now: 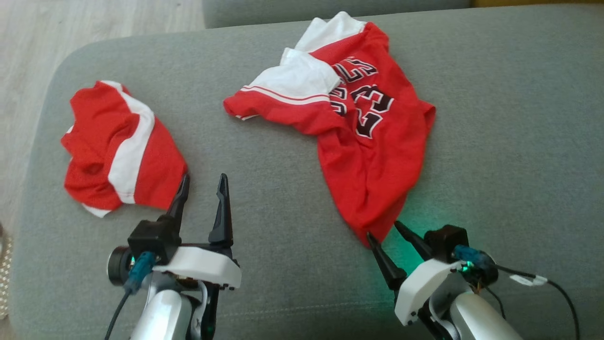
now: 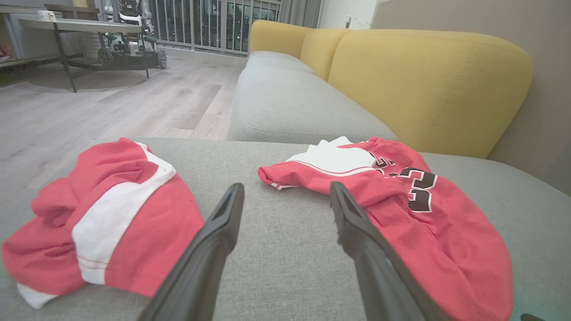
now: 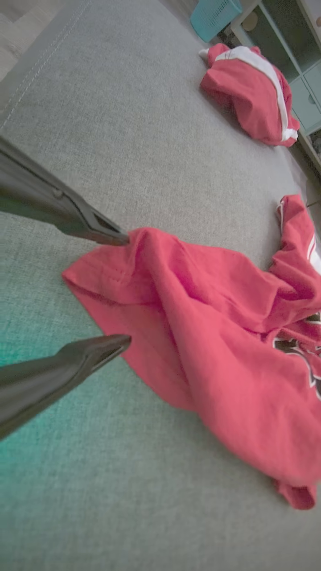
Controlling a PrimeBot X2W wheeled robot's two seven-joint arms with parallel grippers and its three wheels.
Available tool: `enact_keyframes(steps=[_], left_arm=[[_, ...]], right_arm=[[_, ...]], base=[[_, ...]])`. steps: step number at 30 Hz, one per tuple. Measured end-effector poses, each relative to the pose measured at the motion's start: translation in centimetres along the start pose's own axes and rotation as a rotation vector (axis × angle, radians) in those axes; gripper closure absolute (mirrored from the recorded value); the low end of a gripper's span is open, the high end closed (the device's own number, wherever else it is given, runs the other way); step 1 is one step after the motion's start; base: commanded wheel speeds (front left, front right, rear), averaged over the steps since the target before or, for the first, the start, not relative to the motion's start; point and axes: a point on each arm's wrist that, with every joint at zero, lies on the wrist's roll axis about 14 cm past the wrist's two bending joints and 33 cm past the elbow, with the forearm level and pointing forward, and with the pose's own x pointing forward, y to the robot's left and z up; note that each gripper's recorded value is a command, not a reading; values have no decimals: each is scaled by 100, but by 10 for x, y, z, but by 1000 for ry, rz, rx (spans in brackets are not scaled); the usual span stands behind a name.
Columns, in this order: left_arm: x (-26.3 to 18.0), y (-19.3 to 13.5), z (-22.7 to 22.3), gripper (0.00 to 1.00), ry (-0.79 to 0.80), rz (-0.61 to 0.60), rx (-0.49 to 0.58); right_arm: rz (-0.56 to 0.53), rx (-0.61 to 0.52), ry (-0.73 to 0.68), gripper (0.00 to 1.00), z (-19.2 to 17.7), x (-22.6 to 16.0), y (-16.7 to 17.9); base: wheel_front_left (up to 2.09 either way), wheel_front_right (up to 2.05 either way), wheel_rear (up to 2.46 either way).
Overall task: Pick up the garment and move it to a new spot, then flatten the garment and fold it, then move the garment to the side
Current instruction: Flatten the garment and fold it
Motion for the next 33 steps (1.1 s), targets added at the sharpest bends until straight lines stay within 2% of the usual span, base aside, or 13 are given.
enact_keyframes(steps=[10,22,23,24,25,33], left_arm=[[-4,8,-1,0,4,26,6],[-2,8,-9,0,27,24,3],[-1,8,-9,0,28,24,3],[-1,8,-10,0,29,25,3],[-1,8,-10,0,30,25,3],[0,4,-8,0,23,12,4]], right_arm=[[24,17,87,0,-27,2,8],[28,40,49,0,-18,16,6],[29,47,54,4,-19,17,6],[32,45,59,82,-20,17,7],[36,35,59,100,-20,19,7],[-2,-43,20,100,-6,17,-9]], base=[[0,0,0],[0,0,0],[0,0,0],[0,0,0],[0,0,0],[0,0,0]])
